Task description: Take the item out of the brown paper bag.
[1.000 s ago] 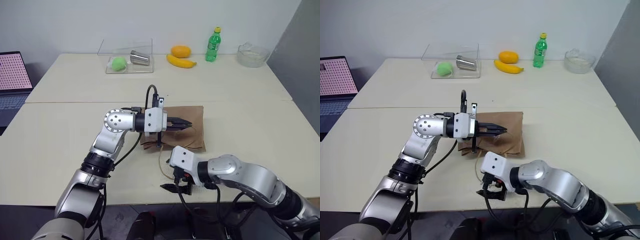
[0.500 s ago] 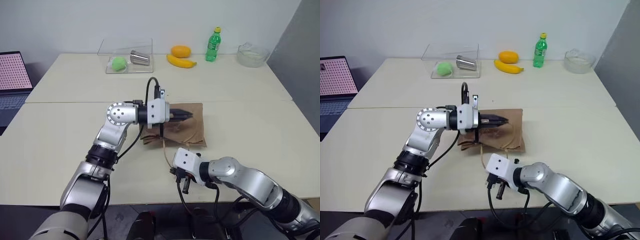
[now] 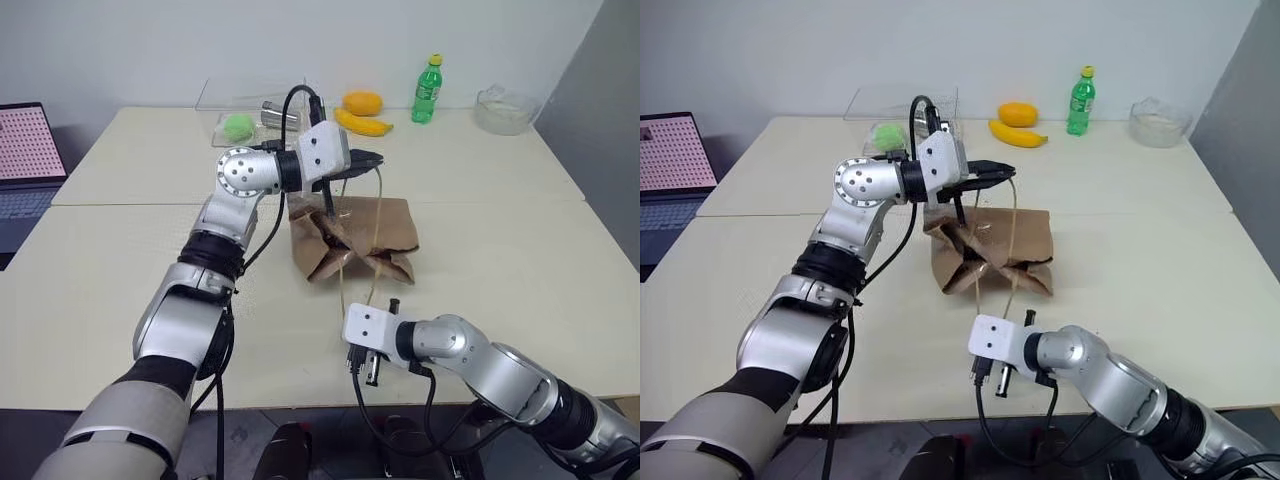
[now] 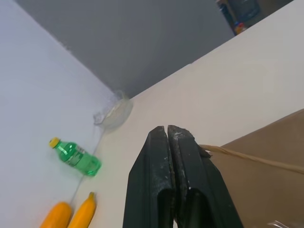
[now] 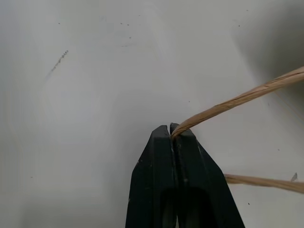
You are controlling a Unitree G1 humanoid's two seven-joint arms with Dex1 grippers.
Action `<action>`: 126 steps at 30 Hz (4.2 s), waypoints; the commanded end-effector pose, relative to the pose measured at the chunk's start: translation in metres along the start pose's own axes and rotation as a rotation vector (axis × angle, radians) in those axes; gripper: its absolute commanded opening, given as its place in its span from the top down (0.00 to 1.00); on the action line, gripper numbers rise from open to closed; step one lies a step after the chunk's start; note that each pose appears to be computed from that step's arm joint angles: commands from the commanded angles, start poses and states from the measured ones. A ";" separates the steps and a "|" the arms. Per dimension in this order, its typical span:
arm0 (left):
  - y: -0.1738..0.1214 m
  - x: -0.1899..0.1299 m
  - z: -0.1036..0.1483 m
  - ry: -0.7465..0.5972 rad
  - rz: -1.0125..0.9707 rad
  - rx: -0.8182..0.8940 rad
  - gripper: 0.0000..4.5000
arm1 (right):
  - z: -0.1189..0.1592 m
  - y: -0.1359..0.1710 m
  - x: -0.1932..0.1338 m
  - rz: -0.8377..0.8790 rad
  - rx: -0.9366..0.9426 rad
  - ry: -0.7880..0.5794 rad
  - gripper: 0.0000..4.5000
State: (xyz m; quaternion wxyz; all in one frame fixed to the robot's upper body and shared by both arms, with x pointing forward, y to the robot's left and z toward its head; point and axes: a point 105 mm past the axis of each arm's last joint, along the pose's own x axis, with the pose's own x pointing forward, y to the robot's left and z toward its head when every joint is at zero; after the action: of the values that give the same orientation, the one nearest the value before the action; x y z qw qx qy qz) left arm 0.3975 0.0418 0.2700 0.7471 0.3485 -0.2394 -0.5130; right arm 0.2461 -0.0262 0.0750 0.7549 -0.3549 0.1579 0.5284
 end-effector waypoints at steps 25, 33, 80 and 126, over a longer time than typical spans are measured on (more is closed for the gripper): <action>0.010 -0.018 0.049 -0.208 -0.169 -0.145 1.00 | 0.017 -0.017 -0.007 -0.069 0.047 -0.064 0.64; -0.009 -0.024 0.049 -0.174 -0.234 -0.209 1.00 | 0.042 -0.031 -0.041 -0.094 0.008 -0.127 0.09; 0.019 -0.026 0.066 -0.267 -0.038 -0.387 1.00 | 0.070 -0.134 -0.004 -0.434 -0.355 0.042 0.09; 0.028 -0.033 0.033 -0.161 0.073 -0.352 1.00 | 0.107 -0.116 -0.039 -0.152 -0.429 -0.198 0.28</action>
State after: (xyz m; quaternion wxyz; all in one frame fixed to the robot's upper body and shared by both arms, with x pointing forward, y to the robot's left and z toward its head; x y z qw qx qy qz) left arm 0.3814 0.0691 0.2968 0.7968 0.1450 -0.1895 -0.5551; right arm 0.3347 -0.0002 0.1870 0.7114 -0.4852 -0.0121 0.5084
